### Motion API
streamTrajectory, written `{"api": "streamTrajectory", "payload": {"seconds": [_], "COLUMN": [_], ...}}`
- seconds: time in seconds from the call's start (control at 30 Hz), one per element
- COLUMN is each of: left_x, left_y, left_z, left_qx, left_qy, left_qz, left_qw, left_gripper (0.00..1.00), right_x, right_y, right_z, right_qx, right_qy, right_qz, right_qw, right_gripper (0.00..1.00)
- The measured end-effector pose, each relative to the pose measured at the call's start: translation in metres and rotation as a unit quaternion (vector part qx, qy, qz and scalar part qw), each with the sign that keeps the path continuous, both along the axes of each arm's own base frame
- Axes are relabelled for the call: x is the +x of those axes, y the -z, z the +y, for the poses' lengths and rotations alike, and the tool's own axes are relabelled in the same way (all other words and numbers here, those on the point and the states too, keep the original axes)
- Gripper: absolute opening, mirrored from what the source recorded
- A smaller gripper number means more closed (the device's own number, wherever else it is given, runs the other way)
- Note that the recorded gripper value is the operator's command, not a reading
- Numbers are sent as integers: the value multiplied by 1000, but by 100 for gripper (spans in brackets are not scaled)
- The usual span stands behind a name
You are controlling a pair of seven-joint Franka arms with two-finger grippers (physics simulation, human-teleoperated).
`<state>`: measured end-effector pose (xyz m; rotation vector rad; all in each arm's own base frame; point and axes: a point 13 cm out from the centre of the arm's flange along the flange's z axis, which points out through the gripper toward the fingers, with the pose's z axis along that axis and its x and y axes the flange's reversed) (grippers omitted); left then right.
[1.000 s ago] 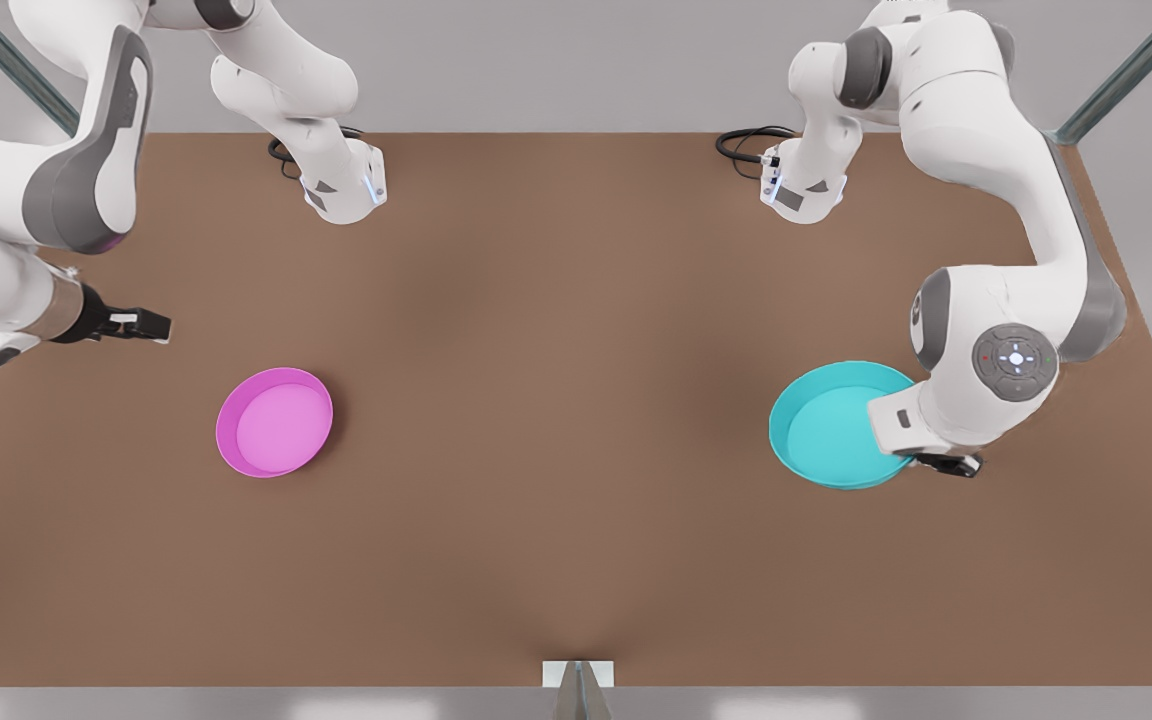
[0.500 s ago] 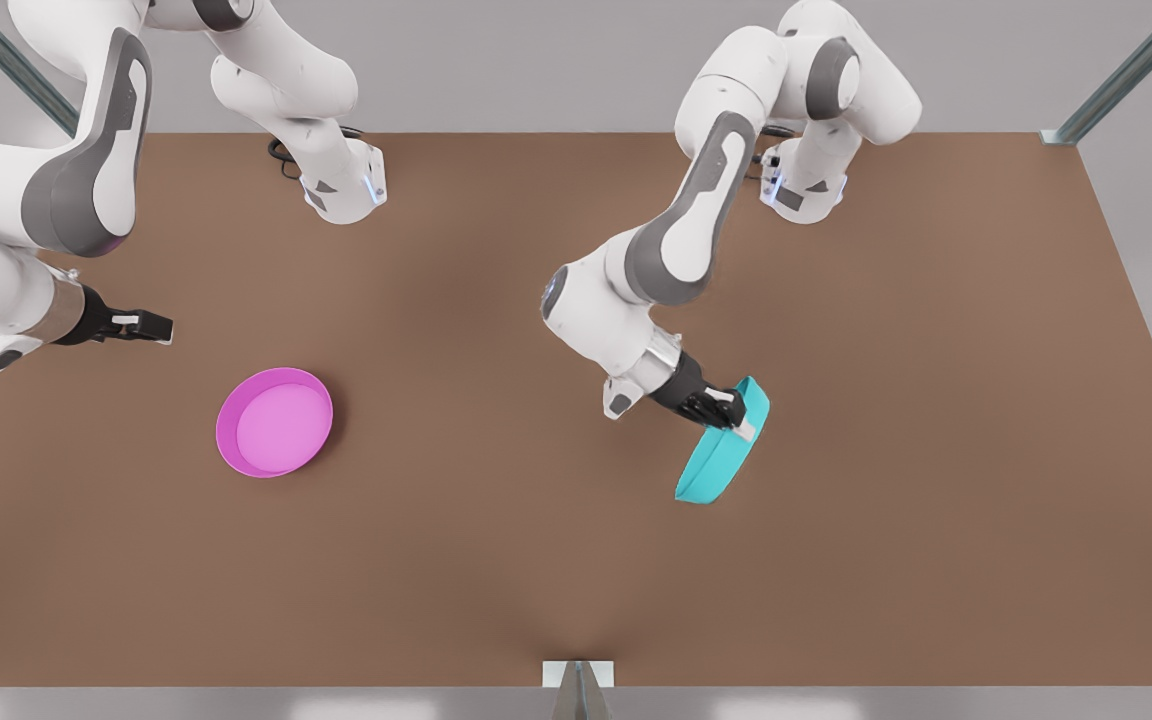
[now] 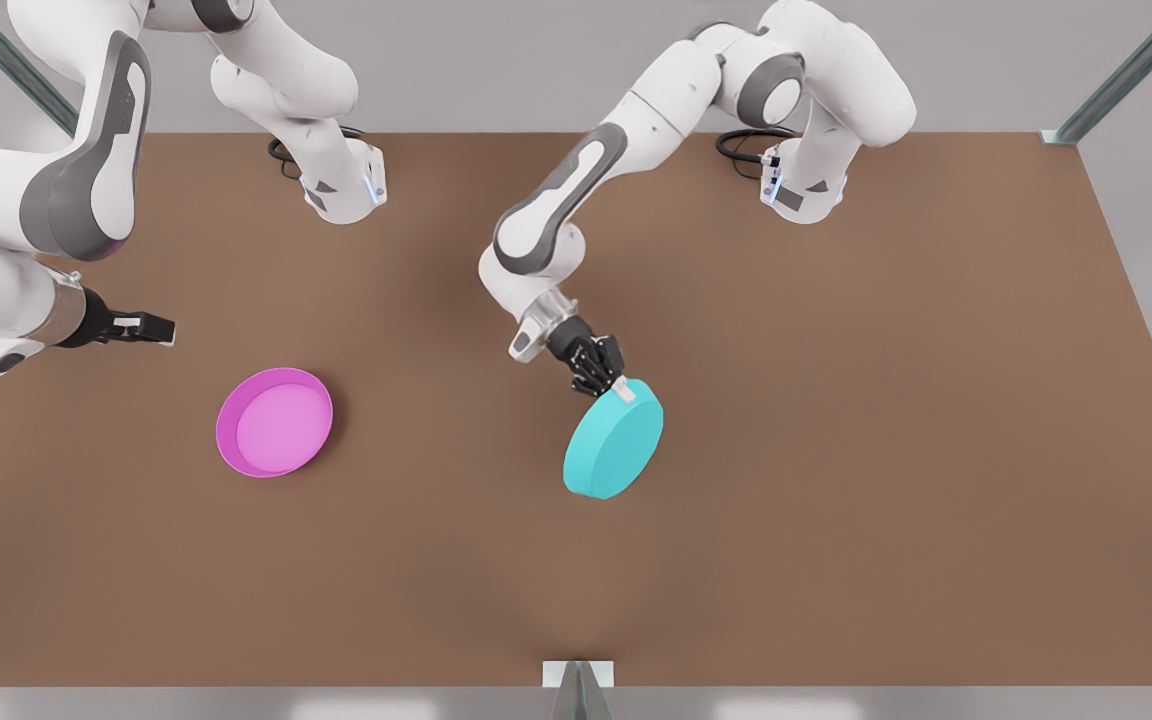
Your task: Flip the blue plate over with the left arm, and stack the pink plate on top of the blue plate with the right arm
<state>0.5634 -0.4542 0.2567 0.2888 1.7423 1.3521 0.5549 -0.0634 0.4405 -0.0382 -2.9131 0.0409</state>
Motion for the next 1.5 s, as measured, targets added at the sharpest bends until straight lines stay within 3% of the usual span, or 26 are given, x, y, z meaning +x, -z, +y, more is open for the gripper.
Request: {"api": "streamTrajectory", "payload": {"seconds": [0.17, 0.37, 0.83, 1.27, 1.3, 1.33, 1.4, 1.5], "left_x": [3, -9, -31, -53, -56, -60, -72, -92], "left_y": [6, 44, 102, 138, 140, 141, 143, 133], "left_z": [26, 49, 48, 47, 45, 41, 28, -21], "left_qx": [-34, -73, -177, -194, -196, -200, -215, -290], "left_qy": [-2, 3, 20, 45, 47, 48, 49, 21], "left_qz": [-112, -176, -260, -313, -315, -316, -315, -312], "left_qw": [993, 982, 949, 929, 927, 926, 923, 905], "left_gripper": [21, 21, 21, 21, 69, 91, 100, 100], "right_x": [0, 0, 0, -1, -1, -1, -1, -1], "right_y": [0, 0, 0, 1, 1, 1, 1, 2], "right_z": [0, 2, 3, 1, 0, -1, -1, 0], "right_qx": [1, 4, 8, 10, 11, 11, 11, 12], "right_qy": [0, 0, 2, 4, 5, 6, 6, 6], "right_qz": [0, 0, 1, 1, 1, 2, 2, 2], "right_qw": [1000, 1000, 1000, 1000, 1000, 1000, 1000, 1000], "right_gripper": [100, 100, 100, 100, 100, 100, 100, 100]}}
